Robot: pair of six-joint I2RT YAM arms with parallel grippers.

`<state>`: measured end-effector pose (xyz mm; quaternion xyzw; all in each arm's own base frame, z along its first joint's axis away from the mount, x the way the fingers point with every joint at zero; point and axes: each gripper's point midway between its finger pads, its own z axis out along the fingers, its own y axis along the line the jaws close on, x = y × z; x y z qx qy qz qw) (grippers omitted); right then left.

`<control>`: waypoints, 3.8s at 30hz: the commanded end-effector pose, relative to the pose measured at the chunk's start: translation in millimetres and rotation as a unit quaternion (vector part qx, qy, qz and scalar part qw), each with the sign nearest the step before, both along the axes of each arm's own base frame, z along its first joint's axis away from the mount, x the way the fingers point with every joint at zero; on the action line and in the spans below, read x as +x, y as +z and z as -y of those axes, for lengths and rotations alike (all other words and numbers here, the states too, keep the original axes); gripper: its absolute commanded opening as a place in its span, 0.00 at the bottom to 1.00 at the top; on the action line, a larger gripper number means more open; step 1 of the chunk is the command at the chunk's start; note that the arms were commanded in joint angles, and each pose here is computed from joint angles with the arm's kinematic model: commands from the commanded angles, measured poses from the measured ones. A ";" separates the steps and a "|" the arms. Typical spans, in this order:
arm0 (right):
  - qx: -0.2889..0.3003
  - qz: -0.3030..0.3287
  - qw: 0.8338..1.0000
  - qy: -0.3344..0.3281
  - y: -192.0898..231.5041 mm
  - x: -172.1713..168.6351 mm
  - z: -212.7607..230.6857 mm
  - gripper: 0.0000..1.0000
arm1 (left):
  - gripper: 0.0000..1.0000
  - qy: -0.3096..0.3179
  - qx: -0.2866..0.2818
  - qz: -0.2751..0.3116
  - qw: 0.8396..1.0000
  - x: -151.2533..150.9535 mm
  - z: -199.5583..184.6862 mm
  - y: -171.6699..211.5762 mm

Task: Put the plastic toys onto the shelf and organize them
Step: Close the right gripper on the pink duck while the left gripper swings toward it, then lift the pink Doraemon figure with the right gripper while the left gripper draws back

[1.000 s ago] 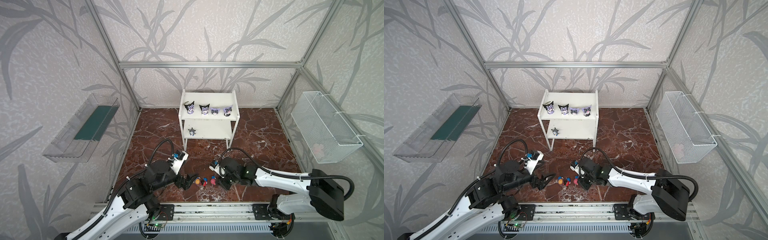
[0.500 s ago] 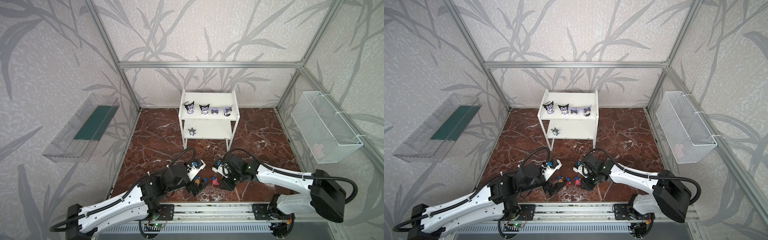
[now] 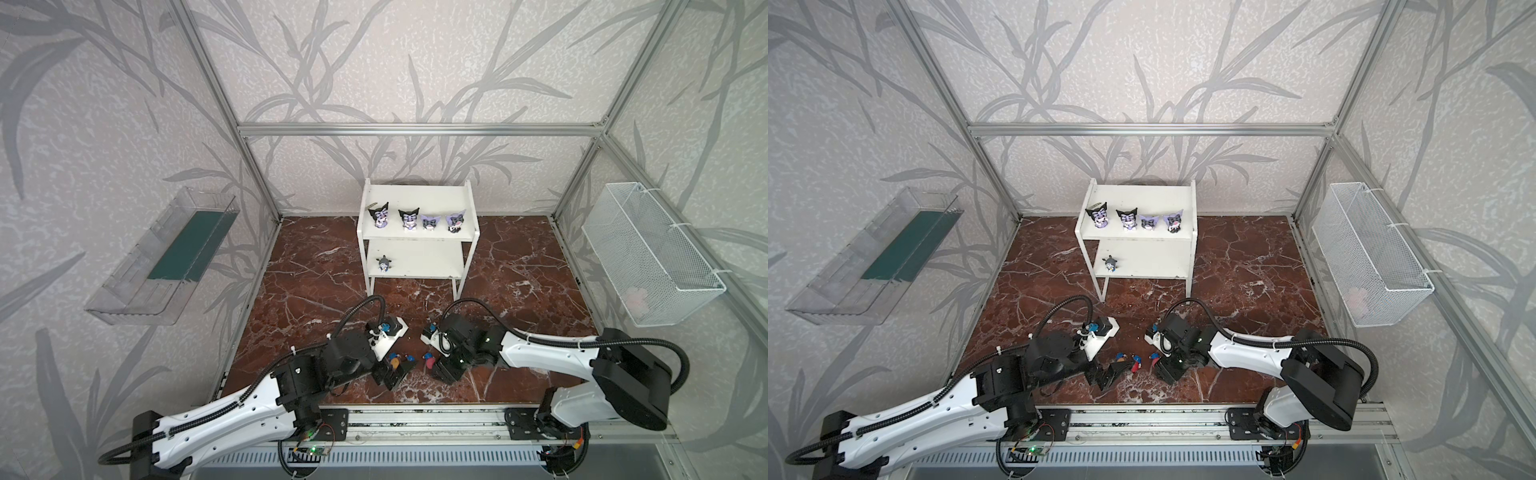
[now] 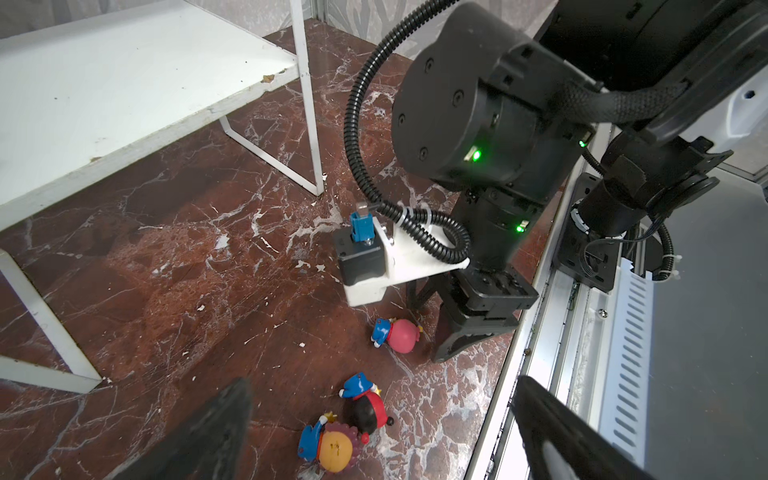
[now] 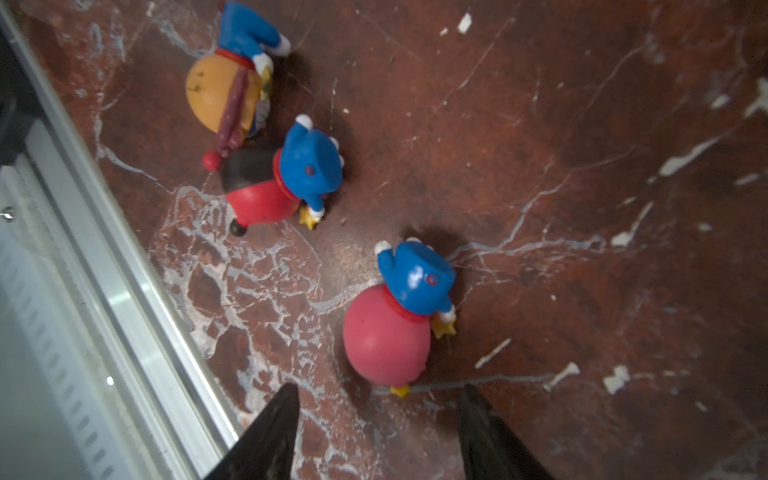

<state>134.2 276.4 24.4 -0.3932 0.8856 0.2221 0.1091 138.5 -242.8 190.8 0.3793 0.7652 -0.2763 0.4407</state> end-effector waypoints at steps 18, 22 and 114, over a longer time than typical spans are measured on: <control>-0.058 0.101 0.993 0.007 -4.5 16.9 -14.1 0.31 | 1.00 0.011 -0.003 -0.002 1.000 0.7 -0.3 -10.6; -0.039 0.082 0.996 0.023 10.7 12.0 -7.7 0.26 | 1.00 0.005 0.016 -0.004 1.000 -1.0 3.6 -21.1; 0.265 0.028 0.964 -0.027 147.8 7.7 5.1 0.69 | 0.08 -0.038 -0.065 0.085 0.993 -22.9 46.7 -37.3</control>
